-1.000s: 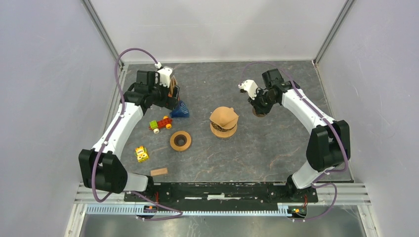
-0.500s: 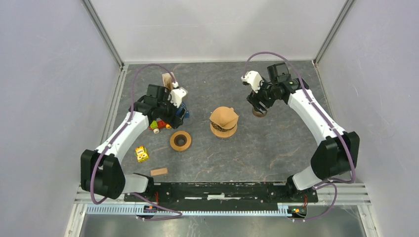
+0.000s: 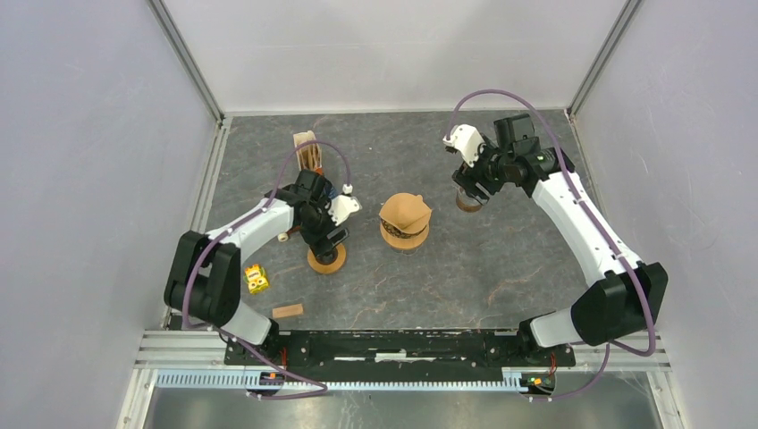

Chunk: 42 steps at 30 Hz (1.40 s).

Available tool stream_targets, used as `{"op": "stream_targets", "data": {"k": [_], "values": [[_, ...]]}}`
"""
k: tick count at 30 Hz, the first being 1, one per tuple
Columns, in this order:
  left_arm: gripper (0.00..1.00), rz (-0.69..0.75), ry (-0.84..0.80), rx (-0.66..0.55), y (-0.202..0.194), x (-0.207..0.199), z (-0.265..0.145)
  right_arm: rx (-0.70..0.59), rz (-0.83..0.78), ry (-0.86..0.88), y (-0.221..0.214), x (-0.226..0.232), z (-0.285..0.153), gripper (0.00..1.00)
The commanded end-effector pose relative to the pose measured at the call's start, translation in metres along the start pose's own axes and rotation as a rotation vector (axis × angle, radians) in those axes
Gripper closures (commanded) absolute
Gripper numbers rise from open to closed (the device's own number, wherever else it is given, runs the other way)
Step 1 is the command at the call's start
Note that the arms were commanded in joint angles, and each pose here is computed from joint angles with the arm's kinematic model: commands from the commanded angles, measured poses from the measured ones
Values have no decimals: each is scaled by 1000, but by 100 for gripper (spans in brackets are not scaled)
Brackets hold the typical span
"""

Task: Place the coffee filter in the dripper
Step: Pick up the dripper holder from the center of the board.

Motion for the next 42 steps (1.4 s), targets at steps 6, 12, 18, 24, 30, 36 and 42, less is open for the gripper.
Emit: {"op": "stream_targets", "data": {"k": [6,12,18,24,30,36,42], "values": [[26,97,-63,90,-6,4,23,-22,-12,-47,-2,0,-5,24],[45,66,-131,95,-3,0,29,-10,-14,-68,-6,0,-7,24],[67,30,-124,81,9,4,11,-3,-15,-92,-9,0,-9,24],[77,-47,-61,13,52,23,-41,-36,15,-129,-7,-2,-16,24],[79,-184,45,-132,129,63,-103,-107,80,-196,-3,-9,-29,23],[83,-292,6,-239,206,86,-130,-187,135,-240,-11,-12,-45,23],[82,-215,12,-338,267,66,-103,-266,20,-162,-13,6,-52,23]]}}
Point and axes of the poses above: each gripper's point midway between its finger pads, its own z axis out along the fingers, its own x axis along the line the jaws close on, y = z × x, the point moved 7 cm from there along -z, back along the fingers, and after that the axes turned 2 degrees about z, right-handed, at the moved point
